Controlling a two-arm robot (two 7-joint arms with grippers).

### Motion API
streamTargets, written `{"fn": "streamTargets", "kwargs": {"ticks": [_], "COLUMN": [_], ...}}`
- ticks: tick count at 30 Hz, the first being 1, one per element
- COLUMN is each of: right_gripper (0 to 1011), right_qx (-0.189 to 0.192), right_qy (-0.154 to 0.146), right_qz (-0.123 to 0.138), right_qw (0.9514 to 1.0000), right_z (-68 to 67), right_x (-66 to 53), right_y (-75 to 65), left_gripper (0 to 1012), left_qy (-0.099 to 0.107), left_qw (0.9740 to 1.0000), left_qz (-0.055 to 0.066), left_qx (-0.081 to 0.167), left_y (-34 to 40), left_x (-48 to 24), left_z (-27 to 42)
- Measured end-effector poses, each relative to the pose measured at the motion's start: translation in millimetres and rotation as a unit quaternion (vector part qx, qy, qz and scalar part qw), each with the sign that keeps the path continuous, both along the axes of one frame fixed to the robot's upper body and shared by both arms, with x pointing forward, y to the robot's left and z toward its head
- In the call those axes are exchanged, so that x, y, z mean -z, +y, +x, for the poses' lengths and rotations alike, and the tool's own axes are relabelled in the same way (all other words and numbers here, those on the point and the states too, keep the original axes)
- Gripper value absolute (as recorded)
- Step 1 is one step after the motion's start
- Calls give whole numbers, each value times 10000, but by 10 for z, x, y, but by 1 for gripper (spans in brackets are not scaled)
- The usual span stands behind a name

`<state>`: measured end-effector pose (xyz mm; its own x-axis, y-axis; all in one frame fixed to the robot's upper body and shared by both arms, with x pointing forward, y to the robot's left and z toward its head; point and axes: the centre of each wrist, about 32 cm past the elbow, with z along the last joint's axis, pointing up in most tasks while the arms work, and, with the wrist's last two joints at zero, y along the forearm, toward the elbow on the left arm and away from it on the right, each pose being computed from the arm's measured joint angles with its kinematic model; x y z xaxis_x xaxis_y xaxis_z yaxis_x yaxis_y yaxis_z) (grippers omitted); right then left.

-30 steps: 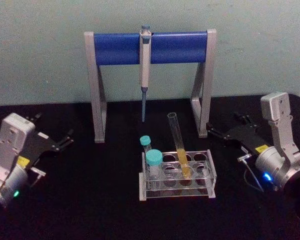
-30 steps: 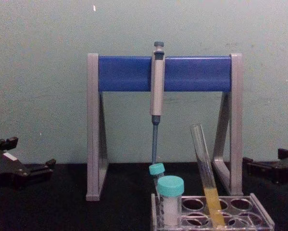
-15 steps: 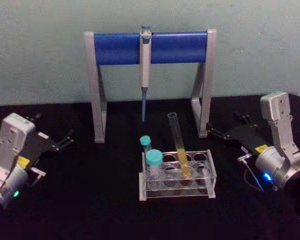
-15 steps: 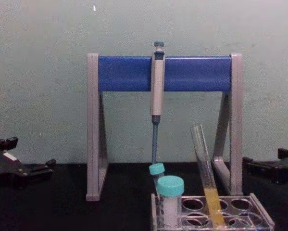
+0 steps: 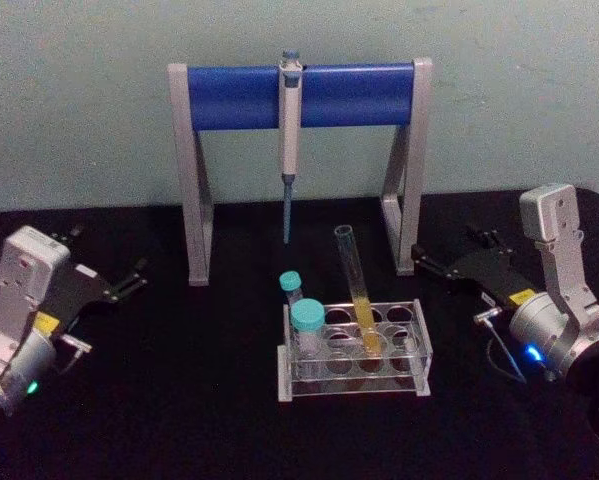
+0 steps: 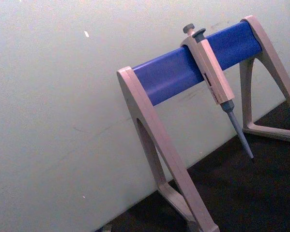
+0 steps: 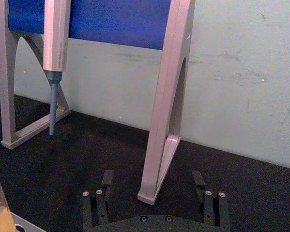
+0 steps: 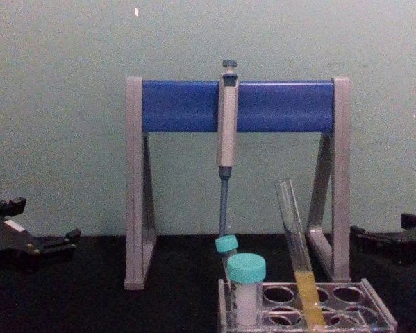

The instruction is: Pick up the test tube from the test tube rack, shake it, then place it back into the test tube rack.

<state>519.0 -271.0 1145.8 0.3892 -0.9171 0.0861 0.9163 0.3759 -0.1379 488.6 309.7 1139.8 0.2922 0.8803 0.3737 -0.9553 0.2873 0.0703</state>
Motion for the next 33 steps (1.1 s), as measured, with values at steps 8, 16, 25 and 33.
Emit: {"fn": "streamTargets", "kwargs": {"ticks": [8, 16, 25, 33], "right_gripper": [1000, 1000, 1000, 1000], "right_qx": [0, 0, 1, 0], "right_qy": [-1, -1, 0, -1], "right_qz": [1, 1, 0, 0], "right_qw": [10000, 10000, 10000, 10000], "right_z": [0, 0, 0, 0], "right_x": [0, 0, 0, 0], "right_y": [0, 0, 0, 0], "left_gripper": [1001, 1001, 1001, 1002], "left_qy": [0, 0, 0, 0], "left_qw": [10000, 10000, 10000, 10000], "left_qz": [0, 0, 0, 0], "left_qx": [0, 0, 0, 0], "left_y": [0, 0, 0, 0], "left_x": [0, 0, 0, 0], "left_z": [0, 0, 0, 0]}}
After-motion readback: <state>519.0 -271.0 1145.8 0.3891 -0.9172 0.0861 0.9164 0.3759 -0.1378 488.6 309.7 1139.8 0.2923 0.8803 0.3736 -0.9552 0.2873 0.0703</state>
